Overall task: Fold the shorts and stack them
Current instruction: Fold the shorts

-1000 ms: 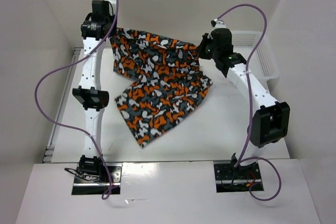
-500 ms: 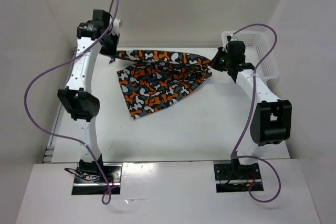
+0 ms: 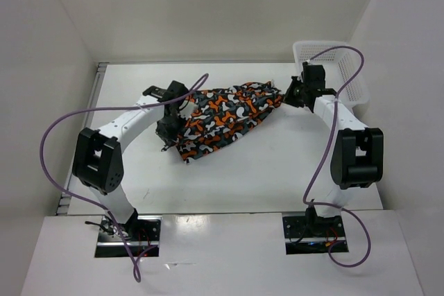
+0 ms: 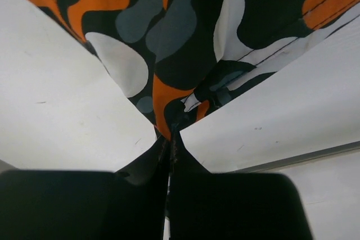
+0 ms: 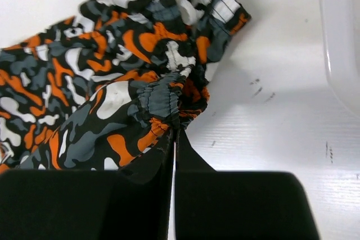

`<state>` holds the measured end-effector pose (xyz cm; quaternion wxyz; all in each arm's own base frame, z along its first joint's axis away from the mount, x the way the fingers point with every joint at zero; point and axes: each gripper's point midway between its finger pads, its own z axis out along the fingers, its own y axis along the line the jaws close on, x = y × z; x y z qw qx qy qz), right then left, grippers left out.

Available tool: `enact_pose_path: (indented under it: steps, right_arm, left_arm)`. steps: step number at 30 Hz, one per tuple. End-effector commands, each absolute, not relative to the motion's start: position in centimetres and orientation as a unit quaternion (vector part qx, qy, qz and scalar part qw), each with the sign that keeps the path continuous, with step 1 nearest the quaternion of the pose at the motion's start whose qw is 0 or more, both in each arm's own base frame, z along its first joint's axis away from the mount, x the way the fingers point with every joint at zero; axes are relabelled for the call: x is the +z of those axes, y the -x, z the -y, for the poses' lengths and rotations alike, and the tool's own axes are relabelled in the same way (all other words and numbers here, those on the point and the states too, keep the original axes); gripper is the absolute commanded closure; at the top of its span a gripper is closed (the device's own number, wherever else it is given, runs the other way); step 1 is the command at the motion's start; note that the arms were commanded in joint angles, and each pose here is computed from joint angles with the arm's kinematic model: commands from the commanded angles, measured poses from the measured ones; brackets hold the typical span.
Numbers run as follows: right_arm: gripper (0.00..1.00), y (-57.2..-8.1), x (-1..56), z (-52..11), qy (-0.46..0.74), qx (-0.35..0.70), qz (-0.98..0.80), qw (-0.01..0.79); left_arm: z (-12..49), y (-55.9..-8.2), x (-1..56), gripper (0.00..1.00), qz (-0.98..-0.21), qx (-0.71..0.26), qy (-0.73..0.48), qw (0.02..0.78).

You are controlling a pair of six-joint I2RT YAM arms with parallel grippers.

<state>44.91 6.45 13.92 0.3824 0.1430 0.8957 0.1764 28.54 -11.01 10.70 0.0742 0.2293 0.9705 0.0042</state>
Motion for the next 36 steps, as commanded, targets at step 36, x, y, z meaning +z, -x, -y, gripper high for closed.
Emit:
enact_pose_path:
  steps: [36]
  right_arm:
    - [1.00, -33.7, 42.6, -28.7, 0.092, 0.351, -0.727, 0.583]
  left_arm:
    - [-3.1, -55.9, 40.6, 1.00, -0.805, 0.064, 0.005, 0.590]
